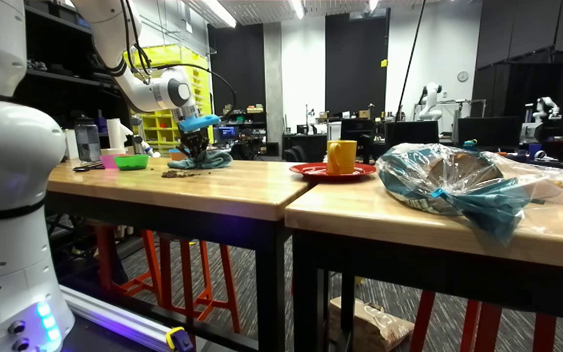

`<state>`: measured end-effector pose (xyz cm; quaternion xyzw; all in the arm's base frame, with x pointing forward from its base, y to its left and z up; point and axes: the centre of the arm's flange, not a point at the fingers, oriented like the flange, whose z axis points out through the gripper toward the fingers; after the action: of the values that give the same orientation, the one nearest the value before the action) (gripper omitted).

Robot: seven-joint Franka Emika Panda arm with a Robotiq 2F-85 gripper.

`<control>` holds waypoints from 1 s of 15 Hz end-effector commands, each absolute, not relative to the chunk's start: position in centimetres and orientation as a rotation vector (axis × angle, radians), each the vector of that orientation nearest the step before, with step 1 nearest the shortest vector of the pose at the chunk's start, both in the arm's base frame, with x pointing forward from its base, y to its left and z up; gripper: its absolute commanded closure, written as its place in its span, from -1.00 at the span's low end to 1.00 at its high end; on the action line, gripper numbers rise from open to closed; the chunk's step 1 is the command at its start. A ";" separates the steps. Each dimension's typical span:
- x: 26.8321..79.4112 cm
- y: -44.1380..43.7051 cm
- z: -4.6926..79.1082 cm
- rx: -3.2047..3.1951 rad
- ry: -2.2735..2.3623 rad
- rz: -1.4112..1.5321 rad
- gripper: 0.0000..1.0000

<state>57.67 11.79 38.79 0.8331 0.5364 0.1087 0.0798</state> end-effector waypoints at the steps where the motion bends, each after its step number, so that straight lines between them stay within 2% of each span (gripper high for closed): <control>1: 55.0 11.4 38.5 2.514 1.622 0.268 0.96; 15: 48.1 6.5 37.8 2.596 1.542 0.181 0.96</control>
<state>51.57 7.90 38.76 0.8539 0.5095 0.0812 0.0686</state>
